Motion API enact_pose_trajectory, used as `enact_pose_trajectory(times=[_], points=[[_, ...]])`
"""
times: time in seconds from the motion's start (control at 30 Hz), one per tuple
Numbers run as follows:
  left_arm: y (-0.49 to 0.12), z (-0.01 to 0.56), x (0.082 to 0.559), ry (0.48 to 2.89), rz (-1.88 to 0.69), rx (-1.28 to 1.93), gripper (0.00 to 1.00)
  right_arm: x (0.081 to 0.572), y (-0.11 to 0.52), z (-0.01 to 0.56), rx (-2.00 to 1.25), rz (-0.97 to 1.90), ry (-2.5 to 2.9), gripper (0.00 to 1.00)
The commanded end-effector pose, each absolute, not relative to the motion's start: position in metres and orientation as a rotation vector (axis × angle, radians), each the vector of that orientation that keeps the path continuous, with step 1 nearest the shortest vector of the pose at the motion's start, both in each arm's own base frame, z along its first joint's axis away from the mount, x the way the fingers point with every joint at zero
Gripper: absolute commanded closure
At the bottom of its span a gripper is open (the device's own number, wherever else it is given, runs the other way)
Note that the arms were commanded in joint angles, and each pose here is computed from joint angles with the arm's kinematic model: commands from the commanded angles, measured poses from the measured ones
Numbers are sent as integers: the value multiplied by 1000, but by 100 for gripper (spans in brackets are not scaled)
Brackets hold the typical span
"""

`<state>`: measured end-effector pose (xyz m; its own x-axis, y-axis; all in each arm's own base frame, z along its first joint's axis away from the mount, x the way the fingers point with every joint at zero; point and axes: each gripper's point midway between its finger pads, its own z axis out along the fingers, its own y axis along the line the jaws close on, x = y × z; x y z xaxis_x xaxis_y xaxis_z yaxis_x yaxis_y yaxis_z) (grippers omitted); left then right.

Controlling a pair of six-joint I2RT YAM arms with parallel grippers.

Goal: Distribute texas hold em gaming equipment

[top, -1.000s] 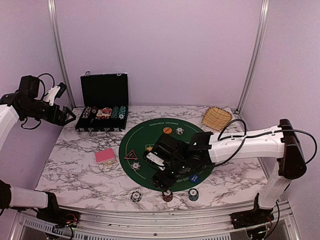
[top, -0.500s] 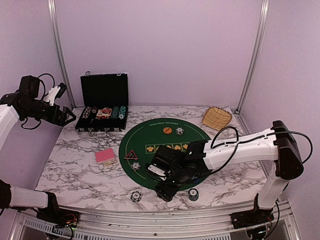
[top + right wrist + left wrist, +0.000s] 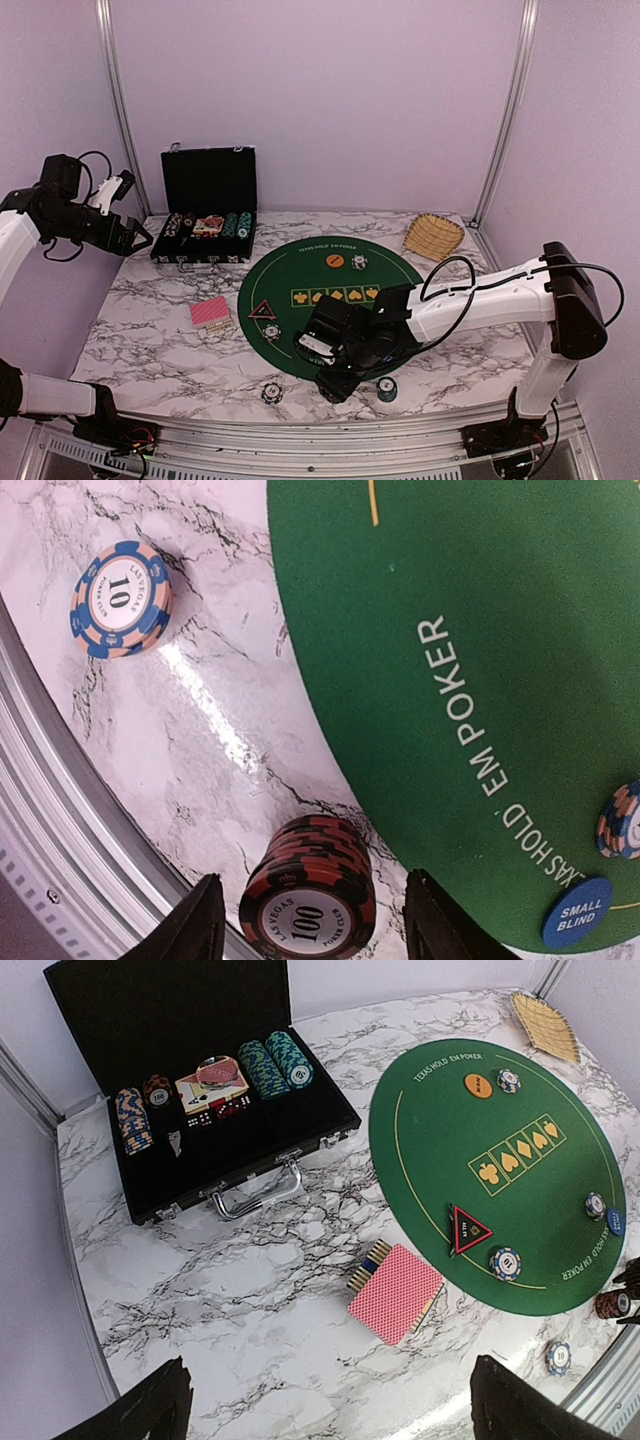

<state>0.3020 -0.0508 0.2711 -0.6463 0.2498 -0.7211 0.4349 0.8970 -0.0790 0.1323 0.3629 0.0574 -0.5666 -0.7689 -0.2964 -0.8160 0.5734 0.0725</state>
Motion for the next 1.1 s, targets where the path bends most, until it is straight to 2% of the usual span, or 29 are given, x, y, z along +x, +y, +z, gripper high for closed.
enact_pose_trajectory(times=[0.0,0.2,0.3,0.37,0.73,1.07], points=[[-50,267,299,2318,-322,492,1,129,363,53,-1320,296,2572,42],[-50,274,299,2301,-315,493,1,131,362,51,-1317,282,2569,46],[-51,274,299,2299,-315,495,1,133,363,55,-1312,281,2560,56],[-50,273,298,2302,-315,493,1,134,364,60,-1305,283,2551,59],[-50,273,298,2301,-313,493,1,134,368,71,-1314,305,2536,47],[-51,274,297,2298,-314,496,1,134,366,68,-1318,286,2541,51]])
